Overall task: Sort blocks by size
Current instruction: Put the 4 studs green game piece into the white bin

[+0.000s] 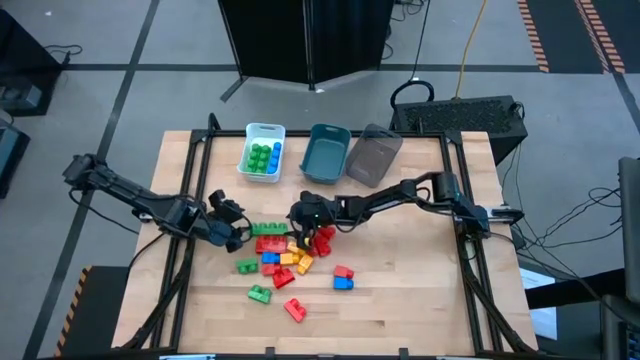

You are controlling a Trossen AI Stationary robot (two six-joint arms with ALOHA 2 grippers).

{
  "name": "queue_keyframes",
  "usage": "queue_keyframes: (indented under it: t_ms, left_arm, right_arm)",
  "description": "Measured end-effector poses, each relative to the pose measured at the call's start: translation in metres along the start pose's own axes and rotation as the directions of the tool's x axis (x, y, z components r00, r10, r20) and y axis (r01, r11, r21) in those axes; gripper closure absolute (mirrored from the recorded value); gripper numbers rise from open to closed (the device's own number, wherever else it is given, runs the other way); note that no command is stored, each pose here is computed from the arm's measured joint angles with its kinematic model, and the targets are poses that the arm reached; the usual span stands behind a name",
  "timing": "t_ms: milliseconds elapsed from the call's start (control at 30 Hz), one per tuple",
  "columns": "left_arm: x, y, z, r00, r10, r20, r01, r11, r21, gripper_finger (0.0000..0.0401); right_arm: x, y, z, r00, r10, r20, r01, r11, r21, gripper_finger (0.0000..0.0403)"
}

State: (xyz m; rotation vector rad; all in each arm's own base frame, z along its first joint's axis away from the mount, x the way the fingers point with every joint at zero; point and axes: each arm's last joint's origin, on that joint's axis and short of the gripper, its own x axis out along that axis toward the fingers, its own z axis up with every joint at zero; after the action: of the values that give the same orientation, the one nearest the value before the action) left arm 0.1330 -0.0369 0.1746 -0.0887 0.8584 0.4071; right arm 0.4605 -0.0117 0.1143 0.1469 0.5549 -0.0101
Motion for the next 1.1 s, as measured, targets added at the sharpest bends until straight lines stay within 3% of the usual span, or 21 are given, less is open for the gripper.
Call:
queue_keyframes:
  t_ms: [300, 500, 767, 1100]
  left_arm:
    - [0.018, -0.002, -0.017, 0.993, 0.048, -0.106, -0.049, 0.999, -0.010, 0.0148]
    - [0.035, -0.008, -0.028, 0.993, 0.033, -0.111, -0.034, 0.999, -0.008, 0.0148]
    - [0.044, -0.018, -0.016, 1.000, -0.003, -0.012, 0.003, 1.000, 0.021, 0.0148]
    - [0.049, -0.021, -0.014, 1.000, -0.001, 0.010, 0.001, 1.000, 0.010, 0.0148]
  right_arm:
    - [-0.011, 0.018, 0.010, 1.000, 0.029, -0.002, -0.029, 0.999, -0.033, 0.0149]
    - [-0.023, 0.025, 0.021, 0.999, 0.034, -0.004, -0.034, 0.998, -0.046, 0.0149]
    - [-0.025, 0.016, 0.015, 0.995, -0.061, -0.083, 0.056, 0.997, -0.061, 0.0149]
    - [-0.022, 0.013, 0.009, 0.991, -0.073, -0.114, 0.069, 0.997, -0.032, 0.0149]
